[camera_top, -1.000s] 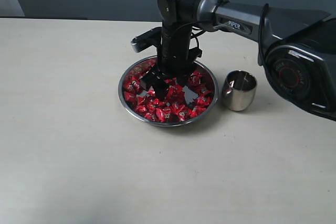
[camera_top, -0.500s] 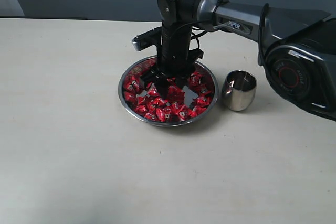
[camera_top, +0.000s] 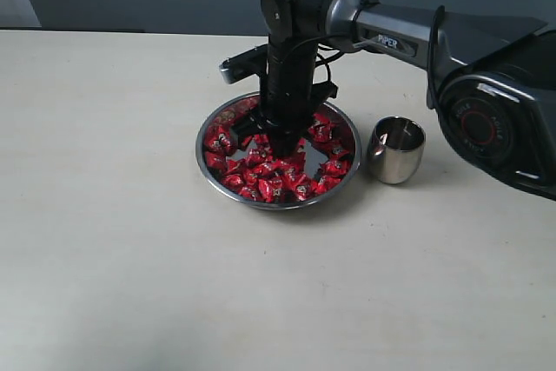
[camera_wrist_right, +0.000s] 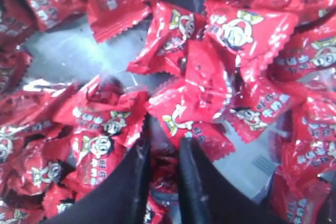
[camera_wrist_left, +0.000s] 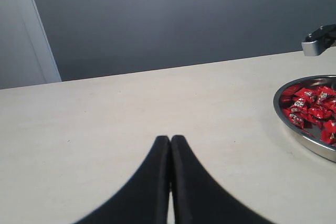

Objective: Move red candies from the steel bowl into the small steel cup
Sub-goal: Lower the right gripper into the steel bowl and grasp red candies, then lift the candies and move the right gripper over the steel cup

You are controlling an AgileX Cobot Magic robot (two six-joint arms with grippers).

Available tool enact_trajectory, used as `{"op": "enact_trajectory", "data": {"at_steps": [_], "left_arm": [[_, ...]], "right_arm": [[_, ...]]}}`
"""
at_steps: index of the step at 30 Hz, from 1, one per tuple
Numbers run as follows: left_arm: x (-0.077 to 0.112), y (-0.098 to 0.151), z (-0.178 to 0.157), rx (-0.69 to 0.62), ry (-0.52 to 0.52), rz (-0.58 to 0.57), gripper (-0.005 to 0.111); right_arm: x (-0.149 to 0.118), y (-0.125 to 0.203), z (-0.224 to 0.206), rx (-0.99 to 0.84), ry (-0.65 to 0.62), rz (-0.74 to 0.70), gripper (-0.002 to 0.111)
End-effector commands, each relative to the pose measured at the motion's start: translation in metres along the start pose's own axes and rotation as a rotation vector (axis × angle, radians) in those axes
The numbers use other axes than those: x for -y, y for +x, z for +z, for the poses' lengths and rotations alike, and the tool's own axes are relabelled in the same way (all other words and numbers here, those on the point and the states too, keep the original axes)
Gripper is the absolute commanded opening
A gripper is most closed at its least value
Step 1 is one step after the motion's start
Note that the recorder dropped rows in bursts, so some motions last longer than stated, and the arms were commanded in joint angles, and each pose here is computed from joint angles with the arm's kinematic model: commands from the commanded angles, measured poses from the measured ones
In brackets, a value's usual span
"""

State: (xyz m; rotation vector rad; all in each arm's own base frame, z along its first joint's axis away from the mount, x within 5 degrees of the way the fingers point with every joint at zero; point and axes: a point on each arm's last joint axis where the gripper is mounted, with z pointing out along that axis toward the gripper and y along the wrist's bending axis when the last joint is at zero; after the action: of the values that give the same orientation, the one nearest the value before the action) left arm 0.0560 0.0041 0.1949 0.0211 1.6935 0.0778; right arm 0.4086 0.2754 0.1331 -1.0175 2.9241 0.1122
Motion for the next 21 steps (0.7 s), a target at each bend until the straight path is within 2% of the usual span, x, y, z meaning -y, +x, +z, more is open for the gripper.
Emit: {"op": "enact_trajectory", "data": {"at_steps": [1,15,21], "left_arm": [[0.001,0.000,0.000,0.009,0.008,-0.007,0.000],[0.001,0.000,0.000,0.009,0.008,-0.007,0.000],[0.001,0.000,0.000,0.009,0.008,-0.007,0.000]], "right_arm": [[0.000,0.000,-0.010,0.015,0.010,0.001,0.003],[0.012,0.009,-0.106,0.201,0.104,-0.003,0.000],[0.043,0.023,-0.148,0.286,0.124,0.115,0.000]]}}
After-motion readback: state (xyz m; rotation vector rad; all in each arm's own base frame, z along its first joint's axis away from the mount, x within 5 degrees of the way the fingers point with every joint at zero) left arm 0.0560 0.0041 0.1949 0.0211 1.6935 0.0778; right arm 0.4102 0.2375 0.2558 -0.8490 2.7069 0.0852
